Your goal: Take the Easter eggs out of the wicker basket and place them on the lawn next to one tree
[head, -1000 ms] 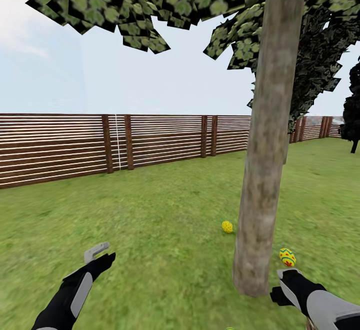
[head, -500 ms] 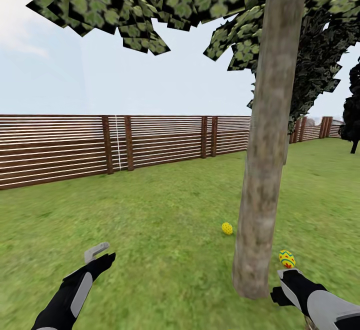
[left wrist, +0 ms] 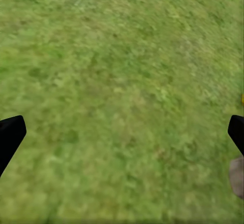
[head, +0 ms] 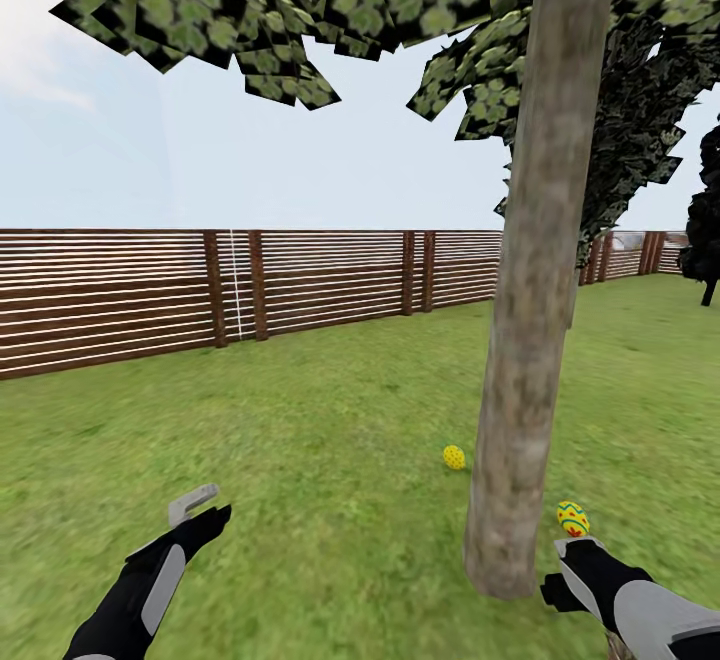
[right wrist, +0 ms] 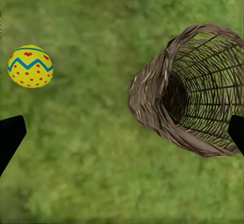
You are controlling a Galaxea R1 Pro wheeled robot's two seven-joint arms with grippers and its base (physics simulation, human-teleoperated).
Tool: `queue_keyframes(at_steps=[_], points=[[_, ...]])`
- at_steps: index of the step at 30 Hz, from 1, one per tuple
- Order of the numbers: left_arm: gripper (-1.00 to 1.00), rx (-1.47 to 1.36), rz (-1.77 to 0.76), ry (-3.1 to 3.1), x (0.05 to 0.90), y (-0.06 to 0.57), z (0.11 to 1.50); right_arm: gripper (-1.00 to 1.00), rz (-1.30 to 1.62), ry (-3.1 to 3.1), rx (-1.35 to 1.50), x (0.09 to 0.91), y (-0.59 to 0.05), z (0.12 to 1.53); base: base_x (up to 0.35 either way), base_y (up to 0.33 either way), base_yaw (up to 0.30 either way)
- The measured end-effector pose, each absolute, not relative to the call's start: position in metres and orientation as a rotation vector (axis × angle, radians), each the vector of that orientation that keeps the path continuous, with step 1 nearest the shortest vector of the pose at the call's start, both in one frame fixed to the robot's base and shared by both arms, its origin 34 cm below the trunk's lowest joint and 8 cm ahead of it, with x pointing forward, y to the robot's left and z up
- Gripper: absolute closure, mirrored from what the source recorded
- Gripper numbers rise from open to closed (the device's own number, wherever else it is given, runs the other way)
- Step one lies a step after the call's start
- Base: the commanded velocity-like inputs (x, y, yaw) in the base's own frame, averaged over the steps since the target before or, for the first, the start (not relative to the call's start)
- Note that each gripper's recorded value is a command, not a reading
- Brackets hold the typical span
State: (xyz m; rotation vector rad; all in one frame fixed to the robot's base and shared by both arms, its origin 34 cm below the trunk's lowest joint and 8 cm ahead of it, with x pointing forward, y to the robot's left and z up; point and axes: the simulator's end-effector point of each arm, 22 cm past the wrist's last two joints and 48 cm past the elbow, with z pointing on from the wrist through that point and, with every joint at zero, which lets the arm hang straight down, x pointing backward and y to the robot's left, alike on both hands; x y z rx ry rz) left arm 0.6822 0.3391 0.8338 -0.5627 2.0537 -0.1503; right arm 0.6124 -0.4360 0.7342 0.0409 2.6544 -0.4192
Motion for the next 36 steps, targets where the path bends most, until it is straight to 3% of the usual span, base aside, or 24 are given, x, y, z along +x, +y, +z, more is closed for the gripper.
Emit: queue_keyframes(at_steps=[36], points=[[-1.0,-0.563,-0.151,2.056,0.678,0.339,0.883,-1.0,-0.421,2.655,0.042,0.608,-0.437,0.784,0.0,0.0,-0.006]])
